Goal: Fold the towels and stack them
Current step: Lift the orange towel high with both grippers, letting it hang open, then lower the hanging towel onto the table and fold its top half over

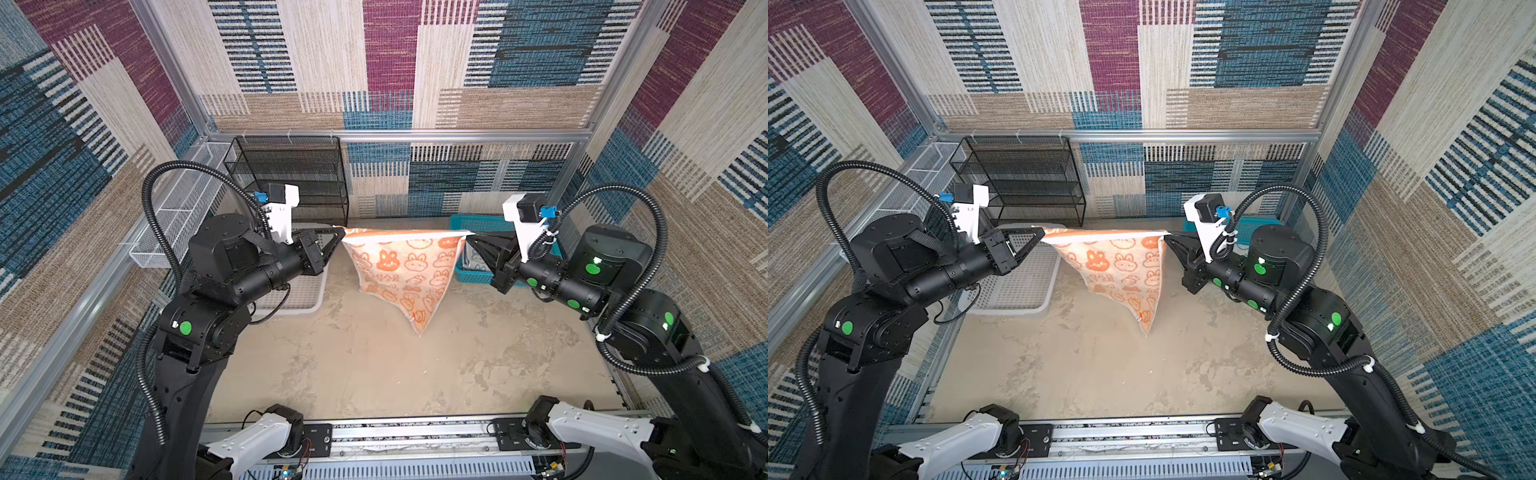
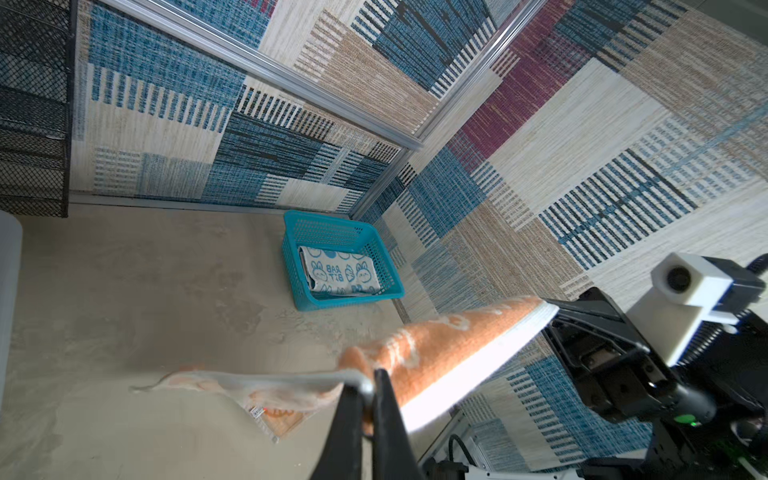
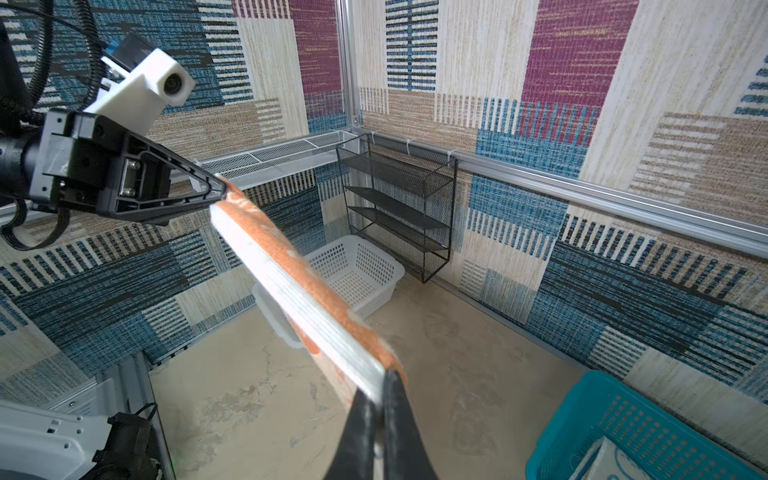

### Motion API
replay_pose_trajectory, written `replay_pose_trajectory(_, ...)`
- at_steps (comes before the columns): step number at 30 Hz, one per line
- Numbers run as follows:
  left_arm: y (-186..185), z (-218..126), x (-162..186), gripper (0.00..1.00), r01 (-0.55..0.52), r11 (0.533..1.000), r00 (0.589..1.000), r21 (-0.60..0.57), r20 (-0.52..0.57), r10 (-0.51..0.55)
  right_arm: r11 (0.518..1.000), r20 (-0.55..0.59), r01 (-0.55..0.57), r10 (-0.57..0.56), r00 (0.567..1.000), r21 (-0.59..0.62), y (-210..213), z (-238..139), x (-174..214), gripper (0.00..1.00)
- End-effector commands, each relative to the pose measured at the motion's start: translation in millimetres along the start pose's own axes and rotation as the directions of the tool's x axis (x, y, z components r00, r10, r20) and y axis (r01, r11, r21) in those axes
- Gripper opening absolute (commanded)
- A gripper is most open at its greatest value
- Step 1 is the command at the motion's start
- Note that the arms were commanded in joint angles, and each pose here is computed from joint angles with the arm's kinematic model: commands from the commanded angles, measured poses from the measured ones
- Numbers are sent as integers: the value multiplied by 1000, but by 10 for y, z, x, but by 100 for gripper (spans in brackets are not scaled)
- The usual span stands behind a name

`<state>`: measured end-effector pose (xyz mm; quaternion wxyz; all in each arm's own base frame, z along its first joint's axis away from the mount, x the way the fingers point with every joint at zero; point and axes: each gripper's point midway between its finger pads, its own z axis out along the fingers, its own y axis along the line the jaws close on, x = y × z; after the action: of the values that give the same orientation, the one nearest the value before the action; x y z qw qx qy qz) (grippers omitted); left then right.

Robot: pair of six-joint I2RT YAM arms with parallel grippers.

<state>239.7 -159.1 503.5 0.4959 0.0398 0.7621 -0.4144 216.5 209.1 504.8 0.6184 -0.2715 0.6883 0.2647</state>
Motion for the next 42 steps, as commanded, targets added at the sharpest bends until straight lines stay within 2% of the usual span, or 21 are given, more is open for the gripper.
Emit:
replay_pose_trajectory(1,220,-16,-73,0,62,991,997,-121,42,-58,988,38,-10,4,999,156,-277,-8,-93,0)
replay_pose_trajectory(5,222,89,-137,0,64,991,998,-119,38,-60,991,65,1,-10,998,134,-242,67,-184,0)
replay_pose_trajectory(7,302,213,-140,0,62,988,998,-140,21,-60,984,56,15,-25,998,175,-319,163,-198,0)
replay_pose_trajectory(13,748,843,-52,0,79,975,994,-209,-60,-93,976,-32,18,-11,999,217,-748,715,22,0)
replay_pose_trajectory(17,1174,1263,11,0,86,958,988,-274,-104,-118,970,-132,-41,75,988,241,-1317,1178,448,0)
replay_pose_trajectory(19,1451,1464,43,0,71,943,986,-326,-122,-117,968,-186,-50,98,978,247,-1488,1407,688,0)
replay_pose_trajectory(21,1785,1731,139,0,96,931,973,-353,-163,-162,970,-224,-69,122,967,233,-1621,1617,907,0)
replay_pose_trajectory(25,2391,2139,410,0,138,902,939,-409,-237,-251,965,-299,-104,175,938,239,-1916,1909,1360,0)
replay_pose_trajectory(29,2863,2468,653,0,117,879,922,-463,-279,-270,961,-340,-120,202,919,248,-2142,2094,1668,0)
replay_pose_trajectory(34,3094,2651,911,0,135,865,892,-483,-321,-319,958,-399,-132,228,888,253,-2228,2145,2017,0)
replay_pose_trajectory(42,3088,2476,1249,0,82,847,876,-525,-368,-313,926,-455,-239,354,817,291,-2041,1894,2607,0)
